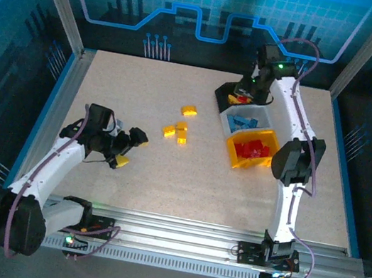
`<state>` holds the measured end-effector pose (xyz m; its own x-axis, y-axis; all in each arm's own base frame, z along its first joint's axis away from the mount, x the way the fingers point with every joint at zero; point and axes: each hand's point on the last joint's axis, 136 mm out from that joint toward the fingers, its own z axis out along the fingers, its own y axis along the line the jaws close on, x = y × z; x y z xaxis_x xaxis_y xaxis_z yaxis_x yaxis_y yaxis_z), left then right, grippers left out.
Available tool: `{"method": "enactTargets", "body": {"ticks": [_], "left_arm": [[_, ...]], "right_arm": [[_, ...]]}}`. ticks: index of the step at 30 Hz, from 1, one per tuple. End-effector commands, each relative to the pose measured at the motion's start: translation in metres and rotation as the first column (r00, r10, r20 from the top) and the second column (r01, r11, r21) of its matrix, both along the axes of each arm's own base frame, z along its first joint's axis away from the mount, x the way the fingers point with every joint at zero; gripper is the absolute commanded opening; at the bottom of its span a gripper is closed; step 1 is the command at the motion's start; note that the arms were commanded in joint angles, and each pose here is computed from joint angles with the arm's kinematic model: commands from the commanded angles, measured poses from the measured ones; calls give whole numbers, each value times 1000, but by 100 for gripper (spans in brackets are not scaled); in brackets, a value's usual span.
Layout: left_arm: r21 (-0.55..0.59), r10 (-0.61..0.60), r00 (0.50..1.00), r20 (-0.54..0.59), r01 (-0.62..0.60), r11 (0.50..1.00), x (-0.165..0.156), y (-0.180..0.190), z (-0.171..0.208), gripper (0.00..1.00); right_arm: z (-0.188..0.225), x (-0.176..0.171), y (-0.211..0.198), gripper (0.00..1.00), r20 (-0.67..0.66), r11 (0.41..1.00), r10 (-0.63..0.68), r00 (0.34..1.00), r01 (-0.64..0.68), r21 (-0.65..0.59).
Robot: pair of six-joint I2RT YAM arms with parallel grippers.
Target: Sort the legos into containers by color
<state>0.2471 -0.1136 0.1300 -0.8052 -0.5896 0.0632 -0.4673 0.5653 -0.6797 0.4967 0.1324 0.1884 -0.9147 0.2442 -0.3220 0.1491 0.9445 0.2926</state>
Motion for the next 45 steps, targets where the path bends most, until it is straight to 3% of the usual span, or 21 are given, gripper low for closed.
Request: {"method": "enactTargets", "body": {"ticks": [1,14,24,32,38,45], "left_arm": [[-29,-17,1000,-13,17,999,3,-9,-1,99],[5,-82,996,-45,83,997,12,-31,-8,99],[10,-88,994,-60,89,996,15,-32,-11,99],[12,-128,989,-68,130,992,23,-37,-17,99],[-10,-178,981,-78,178,984,41,-51,-25,99],[-6,-244,967,-74,244,970,58,-74,-22,99]], "right_arm": [[-25,-10,-14,35,-71,1000,-13,997,13,-4],[-68,-16,-35,36,-152,999,-39,988,39,-5],[-65,-14,-36,36,-160,999,-45,986,48,13],[-35,-83,-58,36,-182,997,-66,981,58,-49],[-52,-146,-79,38,-231,993,-95,968,75,-91],[-74,-152,-86,50,-251,992,-118,961,103,-69]]}}
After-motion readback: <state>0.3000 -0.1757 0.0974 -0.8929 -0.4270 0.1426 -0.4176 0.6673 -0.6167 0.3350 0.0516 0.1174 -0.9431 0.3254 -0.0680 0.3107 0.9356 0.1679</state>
